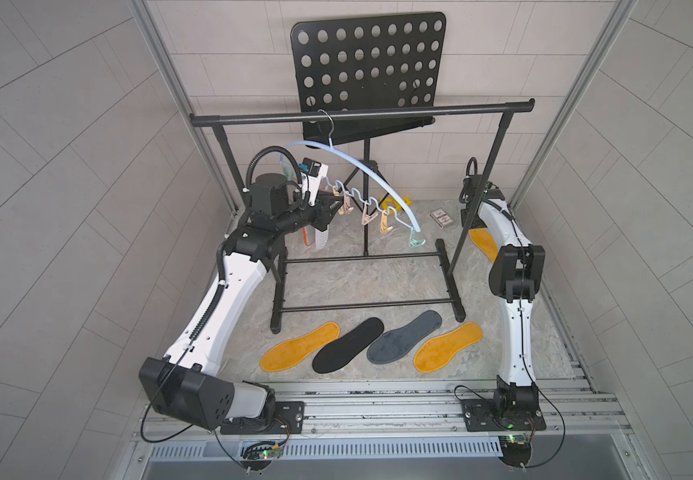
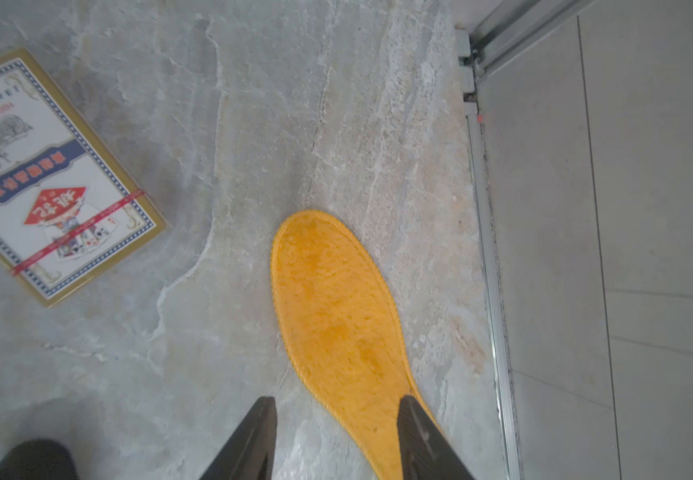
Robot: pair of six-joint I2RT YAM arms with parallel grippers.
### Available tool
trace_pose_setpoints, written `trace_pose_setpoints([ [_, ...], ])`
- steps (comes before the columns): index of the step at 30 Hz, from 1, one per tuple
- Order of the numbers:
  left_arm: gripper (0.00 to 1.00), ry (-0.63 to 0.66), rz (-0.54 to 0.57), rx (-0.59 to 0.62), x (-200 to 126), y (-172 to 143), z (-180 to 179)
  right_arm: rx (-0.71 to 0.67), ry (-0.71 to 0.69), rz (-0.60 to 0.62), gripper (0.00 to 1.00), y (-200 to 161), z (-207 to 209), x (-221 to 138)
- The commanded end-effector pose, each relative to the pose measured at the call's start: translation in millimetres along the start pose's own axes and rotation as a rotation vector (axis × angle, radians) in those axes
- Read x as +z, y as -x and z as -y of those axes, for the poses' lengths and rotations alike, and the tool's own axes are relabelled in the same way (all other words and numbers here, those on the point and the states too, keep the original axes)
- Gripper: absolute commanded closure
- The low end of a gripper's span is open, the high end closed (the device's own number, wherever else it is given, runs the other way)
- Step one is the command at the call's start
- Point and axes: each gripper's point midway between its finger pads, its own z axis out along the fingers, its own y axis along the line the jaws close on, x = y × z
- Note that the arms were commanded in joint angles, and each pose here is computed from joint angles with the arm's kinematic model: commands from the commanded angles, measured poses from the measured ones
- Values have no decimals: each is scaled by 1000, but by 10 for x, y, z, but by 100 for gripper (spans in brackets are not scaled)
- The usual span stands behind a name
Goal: Take the shoe insoles off the hanger
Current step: Place the insole at the center of the board, then remove the insole from the hanger.
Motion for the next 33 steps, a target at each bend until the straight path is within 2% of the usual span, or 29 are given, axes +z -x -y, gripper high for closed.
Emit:
trace_pose_setpoints([
  [1, 82, 18, -106, -36, 97, -320, -86, 152, 41, 8, 51, -147, 192, -660],
  [3, 82, 23, -109, -40, 101, -339, -100, 223, 66, 41, 52, -280, 254, -853],
  [7, 82, 23, -125, -46, 106, -392, -107, 349, 122, 58, 54, -784, 366, -1120],
  [11, 81, 26, -139, -49, 90, -448, -107, 388, 154, 33, 55, -1376, 422, -1348],
  [15, 81, 28, -148, -48, 83, -490, -110, 407, 142, 30, 57, -1824, 478, -1498],
  [19, 81, 25, -158, -54, 95, -525, -113, 301, 294, 84, 57, -2082, 26, -1683],
  [26, 81, 27, -162, -77, 111, -543, -121, 22, 788, 385, 59, -2362, -633, -2338],
  [30, 81, 40, -170, -91, 116, -571, -146, -213, 970, 400, 58, -2751, -1001, -2565],
  [33, 81, 36, -177, -108, 114, -588, -137, -253, 992, 357, 57, -3036, -1123, -2433],
])
